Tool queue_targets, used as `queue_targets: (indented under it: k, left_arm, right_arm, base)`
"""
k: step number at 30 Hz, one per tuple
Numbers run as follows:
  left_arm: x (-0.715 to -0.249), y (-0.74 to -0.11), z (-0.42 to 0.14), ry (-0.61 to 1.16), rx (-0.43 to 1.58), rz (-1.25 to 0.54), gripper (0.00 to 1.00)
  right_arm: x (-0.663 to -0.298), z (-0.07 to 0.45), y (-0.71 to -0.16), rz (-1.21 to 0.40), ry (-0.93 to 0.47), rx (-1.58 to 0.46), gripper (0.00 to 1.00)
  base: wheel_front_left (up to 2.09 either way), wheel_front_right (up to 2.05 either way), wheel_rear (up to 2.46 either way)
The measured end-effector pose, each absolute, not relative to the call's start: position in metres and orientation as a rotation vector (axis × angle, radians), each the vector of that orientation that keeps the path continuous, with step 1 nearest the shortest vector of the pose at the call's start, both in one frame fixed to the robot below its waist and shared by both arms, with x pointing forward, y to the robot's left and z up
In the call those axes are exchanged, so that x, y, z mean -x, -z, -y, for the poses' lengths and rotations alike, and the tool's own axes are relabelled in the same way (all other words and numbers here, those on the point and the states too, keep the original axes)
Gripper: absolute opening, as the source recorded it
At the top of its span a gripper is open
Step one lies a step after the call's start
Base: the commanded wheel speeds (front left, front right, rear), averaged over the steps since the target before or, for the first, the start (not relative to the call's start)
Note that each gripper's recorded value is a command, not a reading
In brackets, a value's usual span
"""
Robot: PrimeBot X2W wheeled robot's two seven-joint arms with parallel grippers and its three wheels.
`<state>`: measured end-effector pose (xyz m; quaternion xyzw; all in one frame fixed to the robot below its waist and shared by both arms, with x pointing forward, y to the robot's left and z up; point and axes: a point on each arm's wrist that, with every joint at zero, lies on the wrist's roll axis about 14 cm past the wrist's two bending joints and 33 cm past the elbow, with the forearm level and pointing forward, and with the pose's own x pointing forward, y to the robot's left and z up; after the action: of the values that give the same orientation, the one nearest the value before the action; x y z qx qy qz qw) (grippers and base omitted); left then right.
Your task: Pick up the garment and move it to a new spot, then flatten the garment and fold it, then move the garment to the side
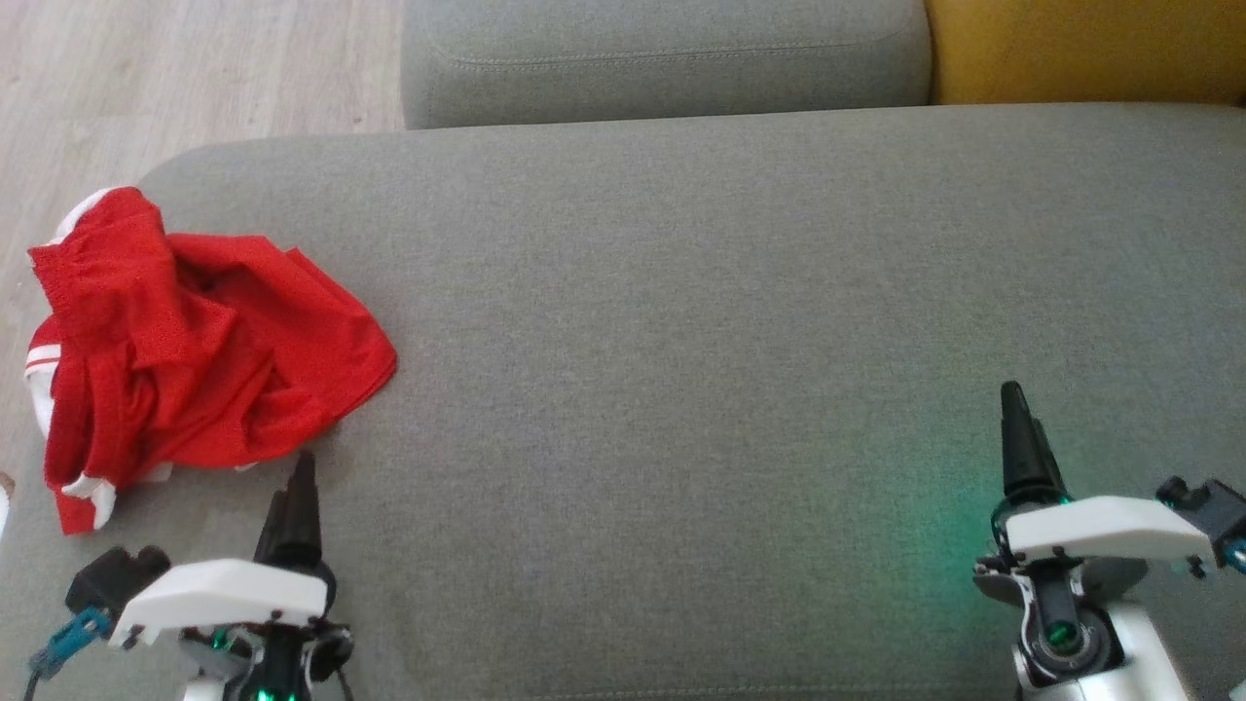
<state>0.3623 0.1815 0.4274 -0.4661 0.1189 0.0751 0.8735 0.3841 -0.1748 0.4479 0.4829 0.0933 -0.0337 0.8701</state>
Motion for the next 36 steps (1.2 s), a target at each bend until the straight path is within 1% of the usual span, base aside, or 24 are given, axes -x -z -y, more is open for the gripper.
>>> queue_targets:
  k: [16,24,36]
  left_arm:
    - [-0.365,-0.425,-0.175,-0.133,0.740,-0.271,1.00]
    - [-0.367,-0.426,-0.179,-0.141,0.610,-0.263,1.00]
    - [-0.372,-0.437,-0.178,-0.119,0.432,-0.227,1.00]
  right_arm:
    - [-0.385,0.168,-0.437,-0.233,0.043,-0.789,1.00]
    - [-0.396,0.166,-0.448,-0.200,0.010,-0.673,1.00]
    - [-0.398,0.173,-0.458,-0.150,-0.002,-0.508,1.00]
  base:
    - [0.00,0.00,0.00]
    - [0.00,0.00,0.00]
    - [0.00,0.00,0.00]
